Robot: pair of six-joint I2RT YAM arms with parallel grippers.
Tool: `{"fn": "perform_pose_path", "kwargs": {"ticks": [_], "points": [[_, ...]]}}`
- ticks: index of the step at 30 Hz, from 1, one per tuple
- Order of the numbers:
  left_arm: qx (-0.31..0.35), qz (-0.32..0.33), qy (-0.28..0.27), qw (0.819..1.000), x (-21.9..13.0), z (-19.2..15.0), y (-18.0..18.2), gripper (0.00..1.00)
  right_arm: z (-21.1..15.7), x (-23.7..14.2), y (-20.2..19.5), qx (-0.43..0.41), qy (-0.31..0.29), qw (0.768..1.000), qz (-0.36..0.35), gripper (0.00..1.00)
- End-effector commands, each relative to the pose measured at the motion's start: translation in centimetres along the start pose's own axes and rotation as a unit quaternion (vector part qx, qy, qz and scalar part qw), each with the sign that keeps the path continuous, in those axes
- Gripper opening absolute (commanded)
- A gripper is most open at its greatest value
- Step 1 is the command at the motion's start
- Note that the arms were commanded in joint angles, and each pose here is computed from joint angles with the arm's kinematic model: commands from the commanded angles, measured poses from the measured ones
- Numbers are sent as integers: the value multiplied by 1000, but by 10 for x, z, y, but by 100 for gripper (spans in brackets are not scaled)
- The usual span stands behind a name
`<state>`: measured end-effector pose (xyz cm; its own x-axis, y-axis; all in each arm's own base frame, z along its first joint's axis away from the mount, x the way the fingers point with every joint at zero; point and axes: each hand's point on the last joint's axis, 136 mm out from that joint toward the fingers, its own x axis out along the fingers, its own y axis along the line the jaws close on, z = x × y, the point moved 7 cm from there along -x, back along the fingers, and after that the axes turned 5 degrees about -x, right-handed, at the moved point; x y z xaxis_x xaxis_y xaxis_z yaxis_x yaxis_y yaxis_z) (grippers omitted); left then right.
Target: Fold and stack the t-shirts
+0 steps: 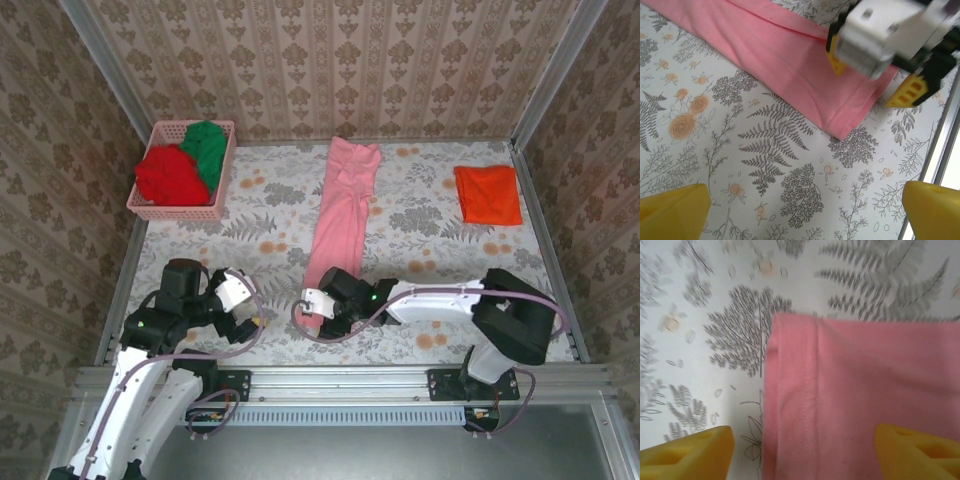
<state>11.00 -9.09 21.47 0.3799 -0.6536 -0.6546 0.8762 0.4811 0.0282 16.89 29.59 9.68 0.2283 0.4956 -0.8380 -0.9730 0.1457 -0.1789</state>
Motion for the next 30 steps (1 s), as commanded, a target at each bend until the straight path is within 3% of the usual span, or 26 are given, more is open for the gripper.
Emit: {"fn": "perform_pose_path", "kwargs": {"ticks": [1,5,7,11,15,24,30], "points": [[10,-26,0,1000,1,-4,-6,100,-1,11,-6,-7,29,999,-17,68],[10,-24,-1,1000,1,-3,-5,100,-3,24,-7,-12,48,999,-12,59],[9,-24,1,1000,2,-4,-5,100,-6,29,-6,-17,62,998,-10,49],[7,-21,2,1000,2,-5,-4,100,-12,29,-4,-27,79,996,-12,17],[6,-33,-4,999,4,-3,-5,100,-7,13,-2,-30,71,997,0,0],[14,-92,-90,992,10,23,-6,100,-4,-49,3,-40,74,996,37,0],[29,-122,-140,982,25,36,2,100,4,-88,-32,-36,60,996,59,0]]}}
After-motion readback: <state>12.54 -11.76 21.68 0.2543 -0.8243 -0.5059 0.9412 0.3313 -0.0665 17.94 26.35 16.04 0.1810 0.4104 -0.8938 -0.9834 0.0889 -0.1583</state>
